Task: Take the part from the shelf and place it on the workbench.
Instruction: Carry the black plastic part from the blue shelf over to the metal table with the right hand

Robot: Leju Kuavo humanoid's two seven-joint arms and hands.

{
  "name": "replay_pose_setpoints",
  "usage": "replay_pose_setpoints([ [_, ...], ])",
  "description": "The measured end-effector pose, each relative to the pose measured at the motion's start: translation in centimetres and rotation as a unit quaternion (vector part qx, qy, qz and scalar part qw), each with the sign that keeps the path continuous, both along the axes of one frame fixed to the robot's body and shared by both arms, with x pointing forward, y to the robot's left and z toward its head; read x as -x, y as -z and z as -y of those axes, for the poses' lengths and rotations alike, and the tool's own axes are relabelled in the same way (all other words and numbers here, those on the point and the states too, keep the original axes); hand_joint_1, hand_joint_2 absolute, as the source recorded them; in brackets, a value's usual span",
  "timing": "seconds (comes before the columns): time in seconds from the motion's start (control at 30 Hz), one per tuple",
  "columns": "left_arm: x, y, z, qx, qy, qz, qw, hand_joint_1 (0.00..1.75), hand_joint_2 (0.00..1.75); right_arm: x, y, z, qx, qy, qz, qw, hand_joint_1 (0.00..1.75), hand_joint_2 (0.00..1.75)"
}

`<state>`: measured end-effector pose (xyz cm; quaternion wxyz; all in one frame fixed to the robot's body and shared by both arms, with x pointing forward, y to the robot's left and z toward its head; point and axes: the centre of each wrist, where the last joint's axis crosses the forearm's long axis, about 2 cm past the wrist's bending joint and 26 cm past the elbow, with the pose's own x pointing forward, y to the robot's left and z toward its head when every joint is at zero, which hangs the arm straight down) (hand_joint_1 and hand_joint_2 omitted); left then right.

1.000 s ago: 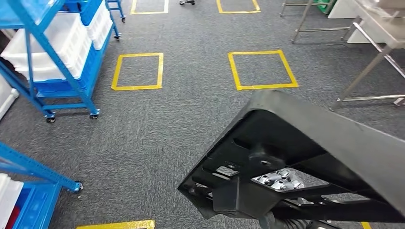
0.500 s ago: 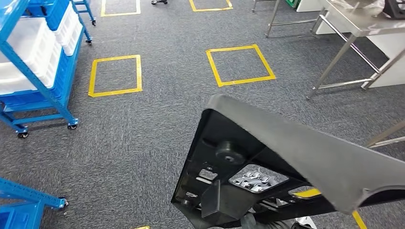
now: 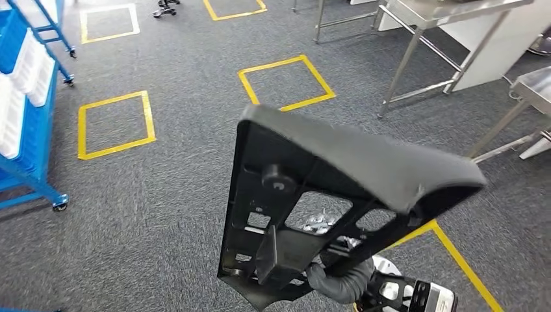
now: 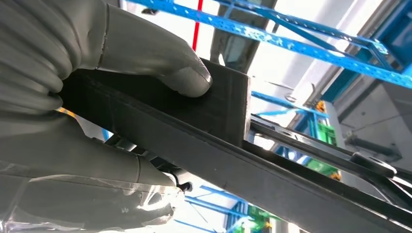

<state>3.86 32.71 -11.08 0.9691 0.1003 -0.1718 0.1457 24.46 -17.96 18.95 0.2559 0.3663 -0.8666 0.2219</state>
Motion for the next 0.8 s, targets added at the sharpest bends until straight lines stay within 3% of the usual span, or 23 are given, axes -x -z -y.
replay_pose_setpoints([
  [0.37, -0.2, 0.0, 0.3, 0.004, -0.01, 0.008, 1.0, 0.0, 0.0, -1.7, -2.0, 0.2, -0.036, -0.012, 0.016, 0.999, 1.71, 1.75],
  [0.8, -0.2, 0.0, 1.0, 0.009, -0.012, 0.023, 1.0, 0.0, 0.0, -0.2, -1.9, 3.8, -0.041, 0.042, 0.024, 0.998, 1.71, 1.75],
])
